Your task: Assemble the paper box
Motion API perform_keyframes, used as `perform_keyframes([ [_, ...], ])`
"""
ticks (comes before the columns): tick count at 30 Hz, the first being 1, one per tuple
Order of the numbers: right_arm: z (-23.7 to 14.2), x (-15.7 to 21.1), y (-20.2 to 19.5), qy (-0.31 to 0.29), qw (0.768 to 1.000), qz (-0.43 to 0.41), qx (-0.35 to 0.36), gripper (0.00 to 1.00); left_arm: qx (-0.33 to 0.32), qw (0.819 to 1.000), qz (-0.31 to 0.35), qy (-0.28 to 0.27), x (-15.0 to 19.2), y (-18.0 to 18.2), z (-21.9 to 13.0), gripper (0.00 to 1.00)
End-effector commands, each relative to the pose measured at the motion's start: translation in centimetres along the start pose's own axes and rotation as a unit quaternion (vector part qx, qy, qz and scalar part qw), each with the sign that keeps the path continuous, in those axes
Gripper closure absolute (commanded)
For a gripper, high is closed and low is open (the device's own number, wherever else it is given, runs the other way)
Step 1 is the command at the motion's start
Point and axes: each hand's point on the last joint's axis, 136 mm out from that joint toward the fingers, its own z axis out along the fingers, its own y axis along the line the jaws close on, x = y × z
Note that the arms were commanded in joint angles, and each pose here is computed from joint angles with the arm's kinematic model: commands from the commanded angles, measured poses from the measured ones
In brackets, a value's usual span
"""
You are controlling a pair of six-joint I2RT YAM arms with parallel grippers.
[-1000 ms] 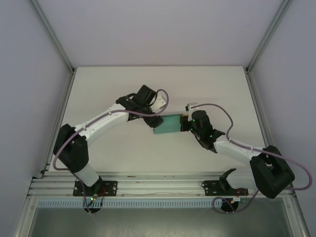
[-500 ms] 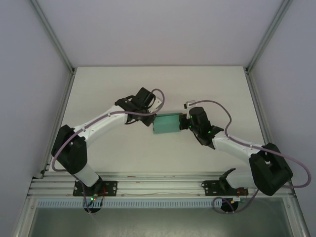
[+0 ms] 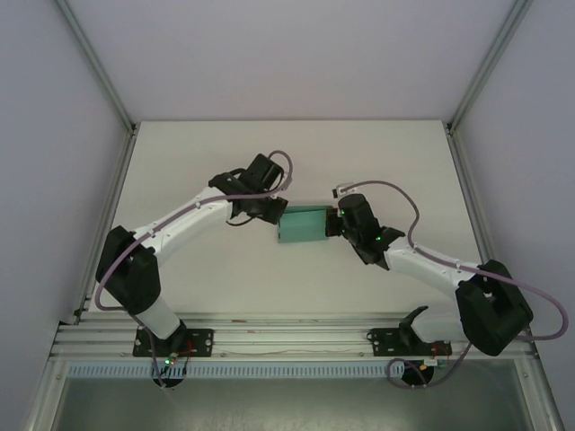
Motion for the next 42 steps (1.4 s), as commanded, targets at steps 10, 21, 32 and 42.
perform_keyframes([
  [10,-0.7,5.6,-0.4,0.095,0.995,-0.018,0.032,0.96,0.006,0.983,-0.164,0.081,1.7,0.1,1.5,1.0],
  [21,-0.5,5.8,0.2,0.111,0.994,-0.008,0.021,0.96,0.028,0.972,-0.214,0.093,2.4,-0.3,2.4,1.0],
  [32,0.1,7.0,-0.1,0.115,0.993,0.001,0.023,0.97,-0.007,0.972,-0.202,0.117,5.9,1.2,5.8,1.0],
  [42,0.6,8.4,-0.3,0.095,0.995,-0.023,0.007,0.97,-0.02,0.977,-0.171,0.125,10.6,1.7,7.3,1.0],
])
